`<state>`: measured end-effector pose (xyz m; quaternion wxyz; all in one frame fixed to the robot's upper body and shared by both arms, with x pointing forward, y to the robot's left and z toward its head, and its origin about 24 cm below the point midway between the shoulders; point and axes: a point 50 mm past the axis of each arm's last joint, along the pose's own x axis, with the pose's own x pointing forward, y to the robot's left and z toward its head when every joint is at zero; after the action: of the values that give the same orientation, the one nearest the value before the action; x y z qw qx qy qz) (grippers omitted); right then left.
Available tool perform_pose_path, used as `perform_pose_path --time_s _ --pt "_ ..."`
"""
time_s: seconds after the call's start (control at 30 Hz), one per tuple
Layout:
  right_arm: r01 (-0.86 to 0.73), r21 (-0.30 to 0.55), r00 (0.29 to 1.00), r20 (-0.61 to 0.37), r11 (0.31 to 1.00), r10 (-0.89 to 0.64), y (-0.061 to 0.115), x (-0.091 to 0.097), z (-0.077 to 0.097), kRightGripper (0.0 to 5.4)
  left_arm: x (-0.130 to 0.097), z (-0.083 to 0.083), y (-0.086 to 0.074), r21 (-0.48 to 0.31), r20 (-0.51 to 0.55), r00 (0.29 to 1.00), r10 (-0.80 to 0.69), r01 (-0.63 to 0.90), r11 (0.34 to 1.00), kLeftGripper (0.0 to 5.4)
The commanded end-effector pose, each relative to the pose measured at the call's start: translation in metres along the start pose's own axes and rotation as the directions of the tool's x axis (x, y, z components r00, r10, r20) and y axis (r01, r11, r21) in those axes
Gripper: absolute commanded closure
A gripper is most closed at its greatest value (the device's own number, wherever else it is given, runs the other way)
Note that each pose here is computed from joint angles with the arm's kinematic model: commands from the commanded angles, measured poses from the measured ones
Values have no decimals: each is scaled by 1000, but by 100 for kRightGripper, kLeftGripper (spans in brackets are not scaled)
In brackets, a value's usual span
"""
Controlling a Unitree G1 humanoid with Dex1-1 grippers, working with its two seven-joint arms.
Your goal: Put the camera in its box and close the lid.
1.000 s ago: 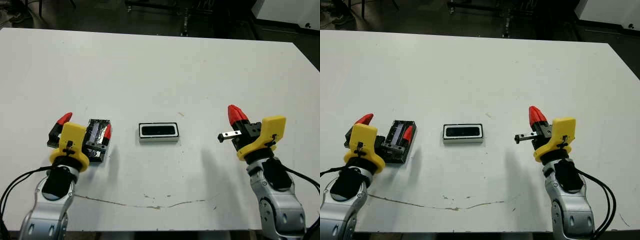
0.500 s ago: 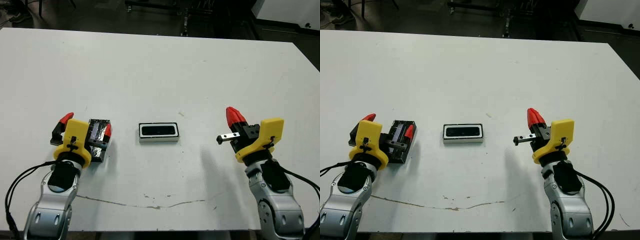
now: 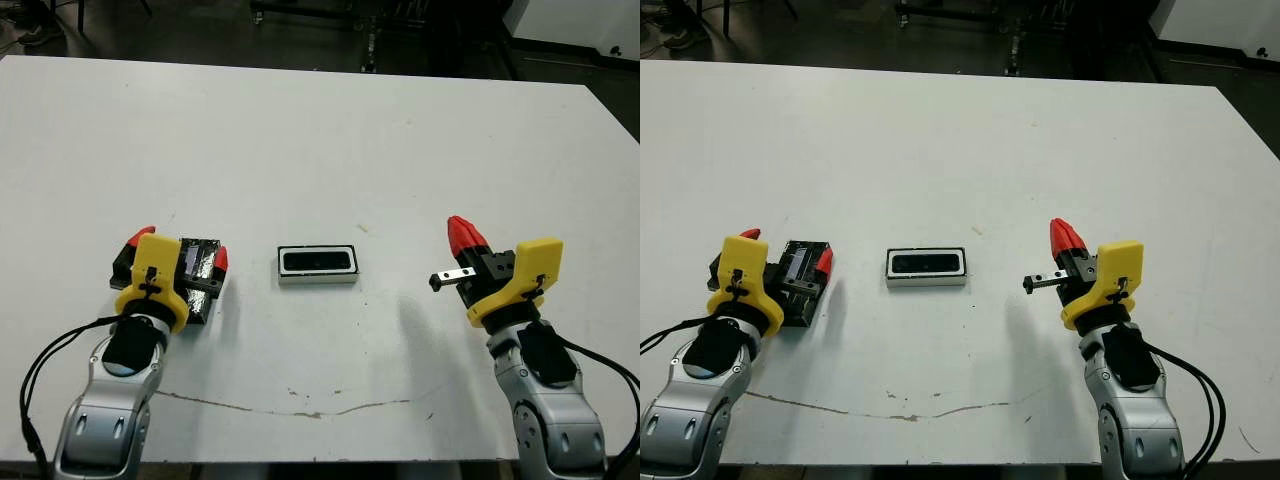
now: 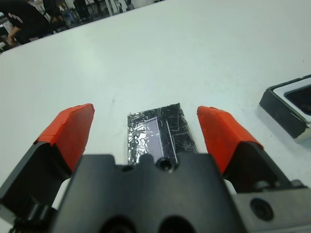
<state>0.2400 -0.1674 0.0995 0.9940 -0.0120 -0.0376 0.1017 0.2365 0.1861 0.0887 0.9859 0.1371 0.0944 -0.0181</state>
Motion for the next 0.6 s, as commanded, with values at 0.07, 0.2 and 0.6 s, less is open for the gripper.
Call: perform_pose_path --time_s 0.07,0.2,0.6 --pt "9 -7 1000 -7 1000 -9 -1 -2 -2 539 1 -3 1 16 -38 999 -1 2 1000 0" --pt "8 -1 1000 -11 1000 -8 -1 -2 -3 539 0 -6 1 46 -66 998 7 -4 999 0" --pt "1 5 1000 -5 1000 -1 1 -2 -2 539 3 -15 0 82 -155 988 16 -3 997 0"
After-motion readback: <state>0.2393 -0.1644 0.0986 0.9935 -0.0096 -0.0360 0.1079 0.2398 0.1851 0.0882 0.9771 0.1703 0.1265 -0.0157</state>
